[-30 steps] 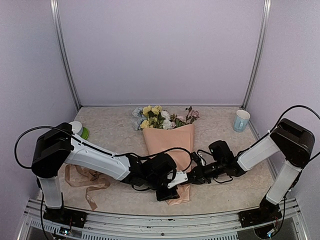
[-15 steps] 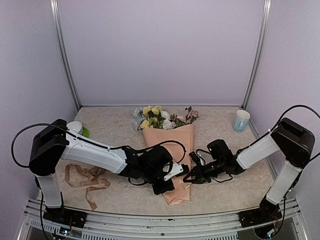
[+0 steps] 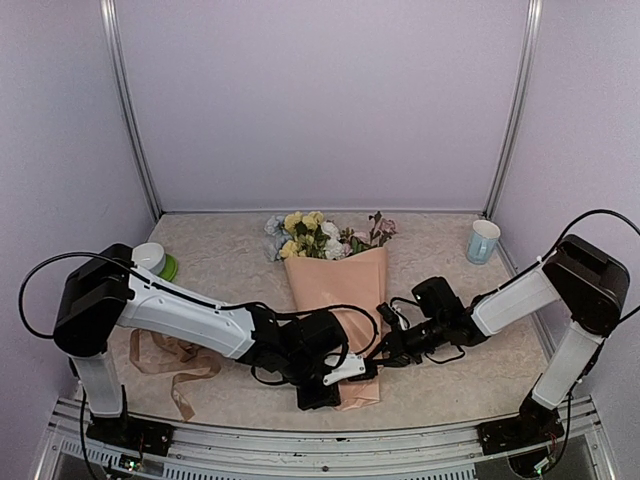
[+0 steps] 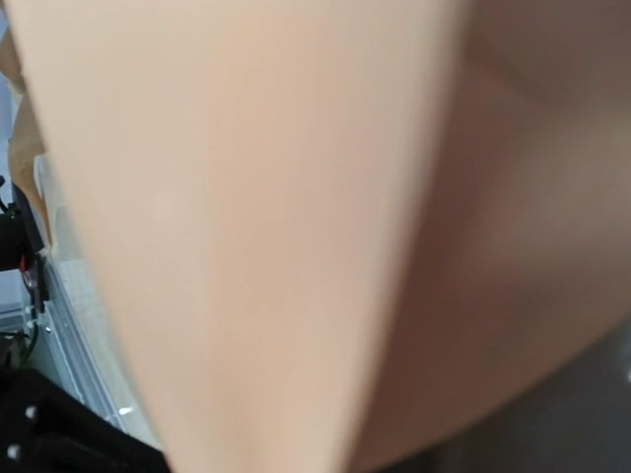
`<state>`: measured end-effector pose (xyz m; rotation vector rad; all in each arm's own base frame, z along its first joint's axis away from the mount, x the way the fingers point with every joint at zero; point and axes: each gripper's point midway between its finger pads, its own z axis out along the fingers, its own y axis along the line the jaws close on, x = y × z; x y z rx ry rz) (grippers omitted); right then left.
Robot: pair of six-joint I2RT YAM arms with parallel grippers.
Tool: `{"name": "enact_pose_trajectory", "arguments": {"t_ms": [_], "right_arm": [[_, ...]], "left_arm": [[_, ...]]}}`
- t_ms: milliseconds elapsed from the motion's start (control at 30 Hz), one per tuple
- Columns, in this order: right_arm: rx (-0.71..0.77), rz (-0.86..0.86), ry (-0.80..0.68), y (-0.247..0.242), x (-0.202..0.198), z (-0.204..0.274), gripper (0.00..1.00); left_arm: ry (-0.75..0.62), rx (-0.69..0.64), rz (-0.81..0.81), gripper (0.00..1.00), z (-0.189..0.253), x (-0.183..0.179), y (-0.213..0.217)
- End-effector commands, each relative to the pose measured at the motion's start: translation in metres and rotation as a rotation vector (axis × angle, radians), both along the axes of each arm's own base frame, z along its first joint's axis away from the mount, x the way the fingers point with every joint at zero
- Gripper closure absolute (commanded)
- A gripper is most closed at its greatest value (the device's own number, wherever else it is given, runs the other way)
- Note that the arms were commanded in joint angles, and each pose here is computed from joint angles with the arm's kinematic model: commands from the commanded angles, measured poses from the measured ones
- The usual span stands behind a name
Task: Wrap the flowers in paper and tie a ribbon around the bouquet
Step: Press the fold line on the folded wrapping paper.
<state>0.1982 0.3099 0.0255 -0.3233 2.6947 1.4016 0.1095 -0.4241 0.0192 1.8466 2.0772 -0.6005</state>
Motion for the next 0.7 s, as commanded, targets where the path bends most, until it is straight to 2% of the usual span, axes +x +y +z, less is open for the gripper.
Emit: {"name": "enact_pose_trajectory", "arguments": {"t_ms": [0,67,133,200,333,667], "right_arm": [[-0.031,-0.008,-0.03,-0.001,0.004,-0.001,1.0],[-0.042,-0.004,-0.027,-0.002,0.004,-0.004,1.0],[-0.041,-0.001,-0.028,-0.001,0.004,-0.004,1.0],[-0.044,0.001,-0.028,0.0,0.005,-0.003,1.0],[-0.062,0.003,-0.038,-0.002,0.006,-0.002,1.0],[-0.076,-0.002,-0.029,-0.007,0.002,-0.003,1.0]], "left_arm": [[0.023,-0.047,0.056,0.86,0.025,0.014,0.007],[0.022,-0.173,0.223,0.82,0.052,0.062,0.003],[0.102,-0.231,0.341,0.82,0.054,0.098,0.008],[0.15,-0.224,0.384,0.83,0.041,0.112,0.009],[0.19,-0.21,0.436,0.85,0.024,0.117,0.01],[0.134,-0.196,0.978,0.86,0.0,0.233,0.109]]}}
